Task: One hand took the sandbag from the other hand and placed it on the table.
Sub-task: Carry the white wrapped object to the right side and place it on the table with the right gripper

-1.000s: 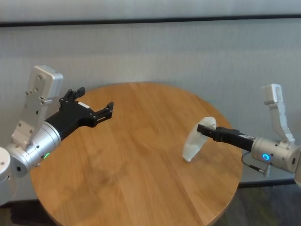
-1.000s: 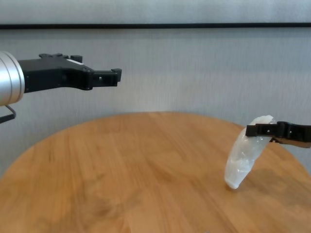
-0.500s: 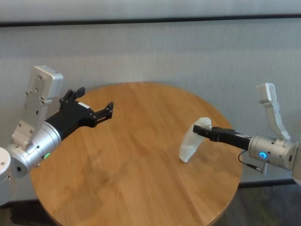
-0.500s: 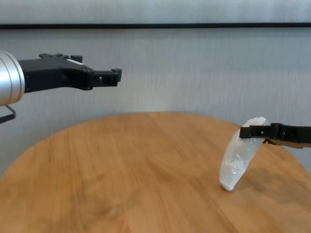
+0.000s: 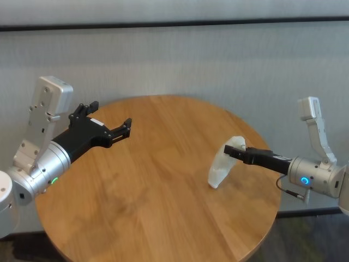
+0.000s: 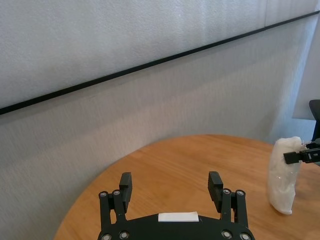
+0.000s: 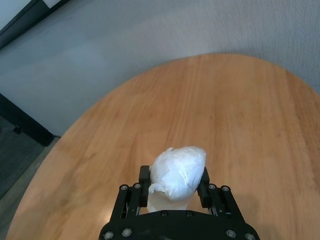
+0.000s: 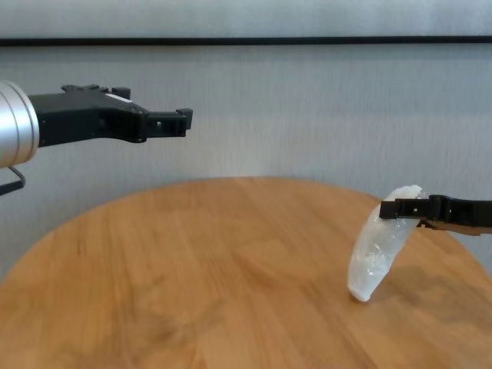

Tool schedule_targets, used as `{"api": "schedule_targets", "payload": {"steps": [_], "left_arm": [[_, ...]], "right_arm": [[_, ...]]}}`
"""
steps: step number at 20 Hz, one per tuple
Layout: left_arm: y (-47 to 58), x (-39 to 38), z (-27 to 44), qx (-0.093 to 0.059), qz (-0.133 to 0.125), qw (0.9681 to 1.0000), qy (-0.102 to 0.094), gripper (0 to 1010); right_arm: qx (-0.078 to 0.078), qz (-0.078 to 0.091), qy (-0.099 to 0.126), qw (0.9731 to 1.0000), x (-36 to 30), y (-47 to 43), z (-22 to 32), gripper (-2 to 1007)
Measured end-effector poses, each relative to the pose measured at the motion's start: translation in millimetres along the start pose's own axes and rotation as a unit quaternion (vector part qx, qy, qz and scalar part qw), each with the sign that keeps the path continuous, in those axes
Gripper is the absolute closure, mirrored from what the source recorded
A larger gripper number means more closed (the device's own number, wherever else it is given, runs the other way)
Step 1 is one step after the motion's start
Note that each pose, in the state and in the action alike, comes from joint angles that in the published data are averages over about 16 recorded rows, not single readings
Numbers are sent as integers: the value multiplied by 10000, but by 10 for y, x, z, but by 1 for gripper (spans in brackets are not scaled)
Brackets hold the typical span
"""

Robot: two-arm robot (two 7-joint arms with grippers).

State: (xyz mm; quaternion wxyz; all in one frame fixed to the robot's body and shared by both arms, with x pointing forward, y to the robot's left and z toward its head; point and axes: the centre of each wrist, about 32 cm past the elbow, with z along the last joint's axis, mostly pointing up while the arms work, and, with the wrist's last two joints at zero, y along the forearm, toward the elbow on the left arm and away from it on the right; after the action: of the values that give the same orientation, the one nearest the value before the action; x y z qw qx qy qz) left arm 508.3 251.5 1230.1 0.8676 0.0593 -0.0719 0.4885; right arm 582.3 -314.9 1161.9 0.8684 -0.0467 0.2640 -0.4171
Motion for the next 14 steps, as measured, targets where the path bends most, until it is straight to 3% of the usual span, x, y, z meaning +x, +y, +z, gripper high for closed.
{"api": "schedule_targets", "payload": {"steps": [14], "left_arm": [[0,0,0,0,0,10000,0,8]], "right_arm": [[22,-17,11,10000,-9,-10,-5,95]]}}
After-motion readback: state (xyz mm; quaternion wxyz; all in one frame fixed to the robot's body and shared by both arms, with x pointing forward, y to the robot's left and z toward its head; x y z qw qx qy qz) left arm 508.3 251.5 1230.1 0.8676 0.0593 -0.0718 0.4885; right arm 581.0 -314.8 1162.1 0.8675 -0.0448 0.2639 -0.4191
